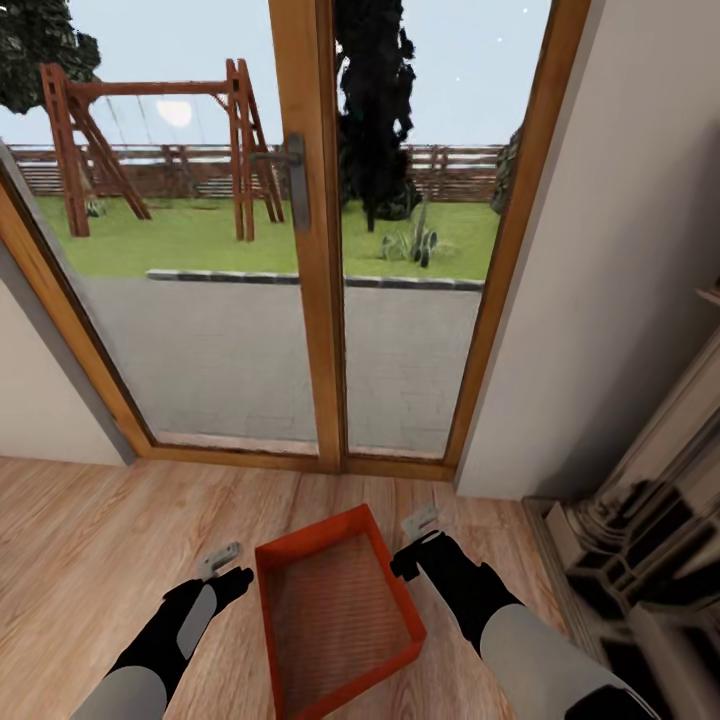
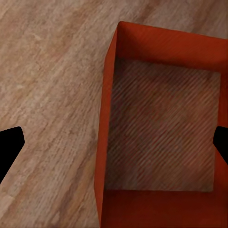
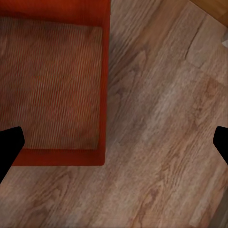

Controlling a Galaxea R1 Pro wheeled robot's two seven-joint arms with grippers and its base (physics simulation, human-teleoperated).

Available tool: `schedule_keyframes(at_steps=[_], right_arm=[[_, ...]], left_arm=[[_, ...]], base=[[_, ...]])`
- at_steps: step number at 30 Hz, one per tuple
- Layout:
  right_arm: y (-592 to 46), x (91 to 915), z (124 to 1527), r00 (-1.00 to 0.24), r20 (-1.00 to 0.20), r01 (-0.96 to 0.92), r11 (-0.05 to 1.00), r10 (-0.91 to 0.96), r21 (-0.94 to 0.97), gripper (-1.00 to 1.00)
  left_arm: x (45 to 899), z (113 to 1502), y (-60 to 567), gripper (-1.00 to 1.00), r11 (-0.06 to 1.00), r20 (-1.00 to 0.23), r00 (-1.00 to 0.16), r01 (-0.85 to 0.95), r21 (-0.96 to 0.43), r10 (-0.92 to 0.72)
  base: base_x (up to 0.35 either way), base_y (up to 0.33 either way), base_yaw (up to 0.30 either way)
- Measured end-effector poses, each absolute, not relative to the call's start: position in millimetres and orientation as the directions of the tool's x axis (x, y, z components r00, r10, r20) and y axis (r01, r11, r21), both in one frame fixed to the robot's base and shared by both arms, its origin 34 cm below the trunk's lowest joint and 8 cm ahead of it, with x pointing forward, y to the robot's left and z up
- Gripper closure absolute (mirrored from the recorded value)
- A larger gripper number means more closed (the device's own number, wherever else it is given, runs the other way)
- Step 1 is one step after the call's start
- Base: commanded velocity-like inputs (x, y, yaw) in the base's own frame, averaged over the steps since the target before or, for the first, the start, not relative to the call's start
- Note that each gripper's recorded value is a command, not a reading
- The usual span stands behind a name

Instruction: Move the two storage containers from the living room to the garage. In the garage, place one container on the floor and stack the other container on top of it (either order is fine).

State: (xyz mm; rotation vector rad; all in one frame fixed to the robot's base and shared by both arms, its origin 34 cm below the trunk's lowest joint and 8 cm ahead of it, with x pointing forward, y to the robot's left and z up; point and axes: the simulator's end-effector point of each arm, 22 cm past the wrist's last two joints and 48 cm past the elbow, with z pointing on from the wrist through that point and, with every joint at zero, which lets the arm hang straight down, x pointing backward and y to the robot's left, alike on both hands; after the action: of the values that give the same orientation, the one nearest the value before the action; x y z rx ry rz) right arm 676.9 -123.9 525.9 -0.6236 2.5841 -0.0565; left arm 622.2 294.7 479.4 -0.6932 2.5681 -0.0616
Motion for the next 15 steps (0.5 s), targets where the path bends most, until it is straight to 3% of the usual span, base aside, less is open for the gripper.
schedule_keyframes(at_steps=[15], right_arm=[[-117.5, 671.9, 497.1, -0.781, -0.444, -0.424, 0.895, -0.439, -0.141, -1.00]], left_arm=[[618.1, 449.8, 294.2, -1.00, 0.870, -0.434, -0.758, -0.464, -0.165, -0.486]], base=[[0.000, 0.000, 0.000]])
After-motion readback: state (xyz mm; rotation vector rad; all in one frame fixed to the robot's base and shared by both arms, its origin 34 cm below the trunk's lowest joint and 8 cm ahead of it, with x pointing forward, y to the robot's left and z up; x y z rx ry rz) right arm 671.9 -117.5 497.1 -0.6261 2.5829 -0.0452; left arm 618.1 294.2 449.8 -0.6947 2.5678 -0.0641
